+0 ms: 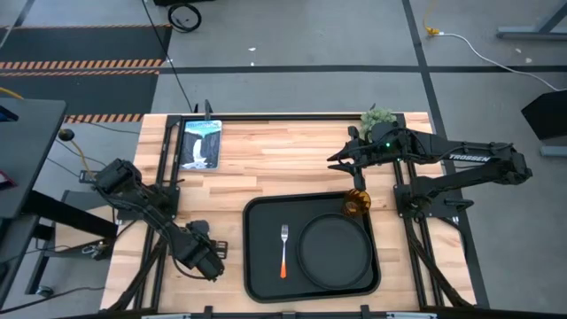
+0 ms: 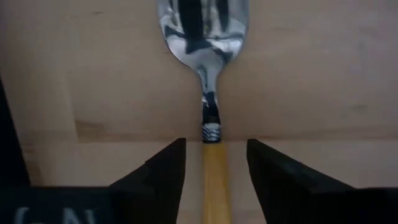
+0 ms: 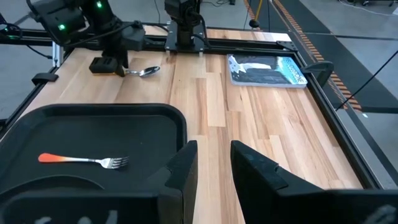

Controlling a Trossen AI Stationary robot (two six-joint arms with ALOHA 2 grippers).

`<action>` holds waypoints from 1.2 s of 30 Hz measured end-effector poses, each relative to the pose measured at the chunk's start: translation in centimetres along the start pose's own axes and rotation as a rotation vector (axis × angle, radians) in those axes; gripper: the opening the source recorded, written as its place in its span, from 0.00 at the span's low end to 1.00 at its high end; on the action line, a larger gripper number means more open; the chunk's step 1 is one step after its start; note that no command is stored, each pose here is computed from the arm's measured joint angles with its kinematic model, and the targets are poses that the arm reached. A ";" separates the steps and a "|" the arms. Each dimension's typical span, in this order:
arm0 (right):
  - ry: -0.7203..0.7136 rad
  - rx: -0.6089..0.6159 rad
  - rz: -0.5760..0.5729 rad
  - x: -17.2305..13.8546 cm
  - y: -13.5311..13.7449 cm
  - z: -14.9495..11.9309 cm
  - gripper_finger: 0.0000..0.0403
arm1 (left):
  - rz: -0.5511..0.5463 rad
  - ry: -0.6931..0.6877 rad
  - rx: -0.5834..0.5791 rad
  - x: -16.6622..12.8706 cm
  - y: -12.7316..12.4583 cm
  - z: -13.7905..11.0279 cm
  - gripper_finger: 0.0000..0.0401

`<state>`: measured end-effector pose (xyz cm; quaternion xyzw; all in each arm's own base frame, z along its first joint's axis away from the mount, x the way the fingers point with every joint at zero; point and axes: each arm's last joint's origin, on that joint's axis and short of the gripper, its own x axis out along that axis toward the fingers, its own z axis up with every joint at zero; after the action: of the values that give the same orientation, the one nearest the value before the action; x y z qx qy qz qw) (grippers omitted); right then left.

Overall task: Pick and place plate/cup/fork/spoon on tray
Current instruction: Put the yellow spoon on the black serving tray to the left of the orange fork

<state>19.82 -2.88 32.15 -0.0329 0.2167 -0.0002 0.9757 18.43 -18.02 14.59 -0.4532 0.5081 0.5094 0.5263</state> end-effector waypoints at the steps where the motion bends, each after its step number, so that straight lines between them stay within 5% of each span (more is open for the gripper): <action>1: 0.000 0.000 0.000 0.0 0.0 0.0 0.25 | 0.002 -0.002 -0.004 0.2 0.1 0.1 0.46; 8: 0.001 0.000 0.000 0.0 0.0 0.0 0.25 | 0.014 -0.002 -0.012 0.5 0.3 0.2 0.47; 30: -0.007 -0.002 -0.001 0.0 0.0 0.1 0.25 | -0.048 0.035 0.005 0.5 -0.3 -0.2 0.14; 36: -0.006 -0.002 -0.001 0.0 0.0 0.1 0.25 | -0.072 0.014 0.006 0.5 -0.4 -0.2 0.14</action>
<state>19.85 -2.89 32.20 -0.0338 0.2136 -0.0005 0.9763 18.78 -18.17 14.10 -0.4733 0.4965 0.4853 0.5421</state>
